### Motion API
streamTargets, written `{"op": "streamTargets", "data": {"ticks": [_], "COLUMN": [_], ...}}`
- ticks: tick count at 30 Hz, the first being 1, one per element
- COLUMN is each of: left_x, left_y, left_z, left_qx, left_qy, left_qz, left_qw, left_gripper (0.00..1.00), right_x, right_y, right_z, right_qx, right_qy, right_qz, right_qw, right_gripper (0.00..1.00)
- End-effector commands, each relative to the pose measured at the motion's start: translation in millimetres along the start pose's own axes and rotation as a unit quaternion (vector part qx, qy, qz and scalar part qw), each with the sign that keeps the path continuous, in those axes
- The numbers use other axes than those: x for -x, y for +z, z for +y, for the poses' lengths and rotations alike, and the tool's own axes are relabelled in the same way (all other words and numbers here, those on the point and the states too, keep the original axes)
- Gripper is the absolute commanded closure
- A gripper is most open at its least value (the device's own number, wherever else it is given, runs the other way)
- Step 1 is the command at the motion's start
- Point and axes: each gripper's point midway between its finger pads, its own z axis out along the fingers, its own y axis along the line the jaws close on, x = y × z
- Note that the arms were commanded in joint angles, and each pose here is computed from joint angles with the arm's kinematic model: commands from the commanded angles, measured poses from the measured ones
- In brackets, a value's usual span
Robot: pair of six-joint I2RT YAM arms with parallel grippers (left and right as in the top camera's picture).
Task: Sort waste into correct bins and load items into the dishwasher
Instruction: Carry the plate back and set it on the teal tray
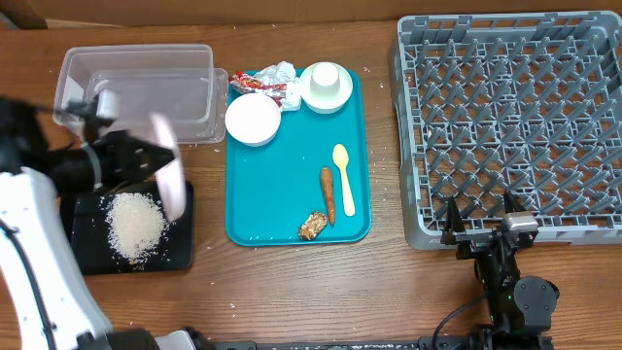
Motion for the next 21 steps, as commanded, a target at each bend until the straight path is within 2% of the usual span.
{"op": "streamTargets", "data": {"ticks": [1,4,7,12,16,21], "left_x": [-7,-10,-19,-33,-53,-70], "left_y": [27,61,95,139,174,207], "left_z": [-24,-37,-61,-70,-64,-33], "left_qx": [0.059,0.132,0.160,0.257,0.289,0.333], "left_qy": [0.003,0.027,0.086,0.141,0.145,0.105], "left_qz": [0.017,0.026,0.032,0.023,0.058,0.112], "left_qw": [0.998,0.991,0.983,0.956,0.944,0.930], "left_gripper": [0.96,0.96,0.96,0.96,0.96,0.96], "right_x": [-2,-2,-2,-2,-2,-2], "right_y": [0,0,0,0,0,0], "right_z": [-4,-4,-4,-4,-4,-4], "right_qx": [-0.008,-0.008,-0.008,-0.008,-0.008,-0.008], "right_qy": [0.004,0.003,0.003,0.003,0.003,0.003], "right_qz": [-0.002,-0.002,-0.002,-0.002,-0.002,-0.002], "right_qw": [1.000,1.000,1.000,1.000,1.000,1.000], "right_gripper": [0.00,0.00,0.00,0.00,0.00,0.00]}}
